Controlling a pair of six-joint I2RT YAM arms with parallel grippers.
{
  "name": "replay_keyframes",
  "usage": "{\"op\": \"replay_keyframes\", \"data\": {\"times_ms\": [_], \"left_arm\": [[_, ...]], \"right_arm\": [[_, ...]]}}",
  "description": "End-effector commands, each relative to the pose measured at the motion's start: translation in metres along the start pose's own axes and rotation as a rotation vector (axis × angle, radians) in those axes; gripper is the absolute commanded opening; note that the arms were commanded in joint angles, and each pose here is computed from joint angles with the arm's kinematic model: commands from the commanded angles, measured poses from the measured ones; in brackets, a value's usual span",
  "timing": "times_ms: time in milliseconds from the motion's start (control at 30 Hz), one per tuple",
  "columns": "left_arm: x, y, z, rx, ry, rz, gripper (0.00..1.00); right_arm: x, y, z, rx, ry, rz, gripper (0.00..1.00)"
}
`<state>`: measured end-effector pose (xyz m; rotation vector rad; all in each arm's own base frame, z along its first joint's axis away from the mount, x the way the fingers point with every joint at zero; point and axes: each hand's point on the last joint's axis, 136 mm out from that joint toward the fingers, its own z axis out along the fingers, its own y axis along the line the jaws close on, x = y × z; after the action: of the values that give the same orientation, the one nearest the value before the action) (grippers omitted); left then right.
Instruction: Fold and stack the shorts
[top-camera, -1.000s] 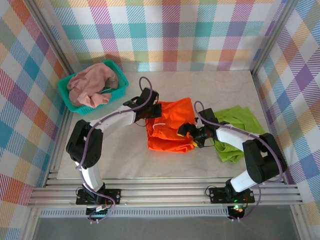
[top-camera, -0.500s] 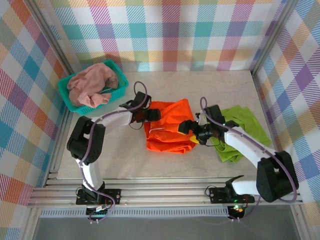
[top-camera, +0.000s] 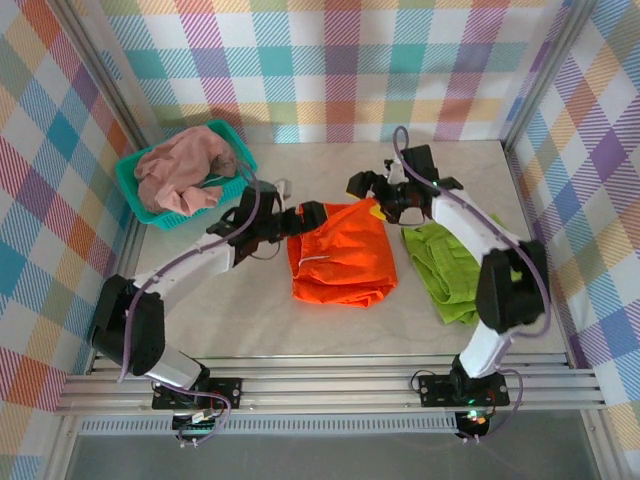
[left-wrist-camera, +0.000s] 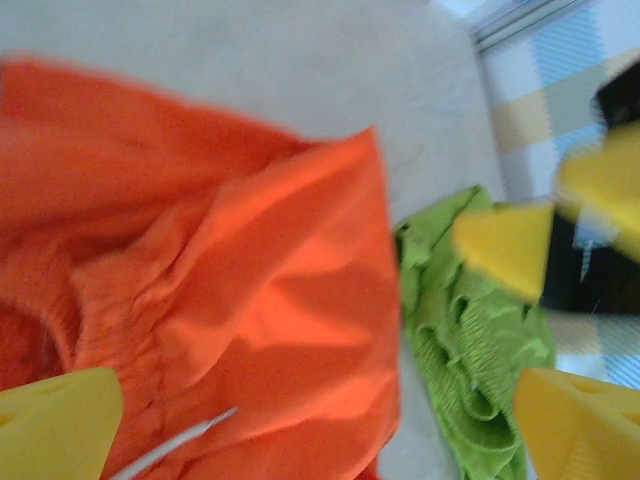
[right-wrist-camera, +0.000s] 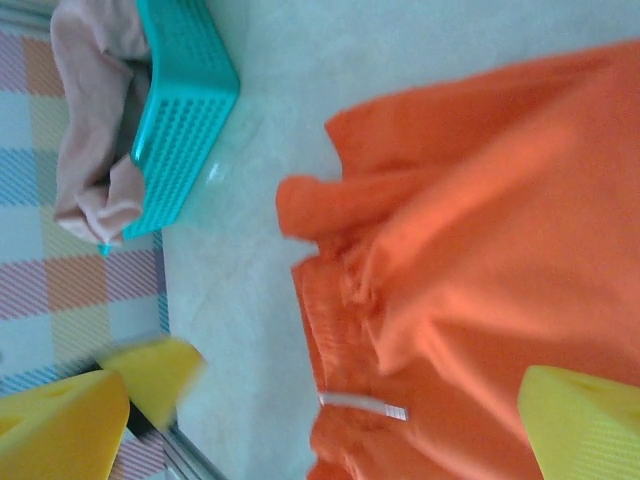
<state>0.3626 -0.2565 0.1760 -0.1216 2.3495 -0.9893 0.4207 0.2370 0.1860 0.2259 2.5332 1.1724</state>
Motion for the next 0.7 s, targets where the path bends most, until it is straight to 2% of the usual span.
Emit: {"op": "replay_keyframes", "data": {"times_ms": [0, 133, 333, 500, 667], "left_arm": [[0.018, 0.000, 0.009, 0.045, 0.006, -0.074, 1.00], [0.049, 0.003, 0.020, 0.051, 0.051, -0.062, 1.00], [0.089, 0.026, 0.041, -0.013, 0.107, -0.051, 1.00], [0.119, 0.067, 0.046, -0.125, 0.134, -0.062, 1.00], [0.137, 0.098, 0.045, -0.204, 0.146, -0.086, 1.00]], "right_arm": [[-0.024, 0.010, 0.024, -0.079, 0.028, 0.052, 0.99], [-0.045, 0.002, 0.058, -0.111, 0.058, 0.106, 1.00], [-0.053, -0.050, 0.100, -0.049, 0.084, 0.190, 1.00], [-0.048, -0.084, 0.117, -0.003, 0.075, 0.188, 1.00], [-0.044, -0.093, 0.121, -0.016, 0.074, 0.178, 1.00]]}}
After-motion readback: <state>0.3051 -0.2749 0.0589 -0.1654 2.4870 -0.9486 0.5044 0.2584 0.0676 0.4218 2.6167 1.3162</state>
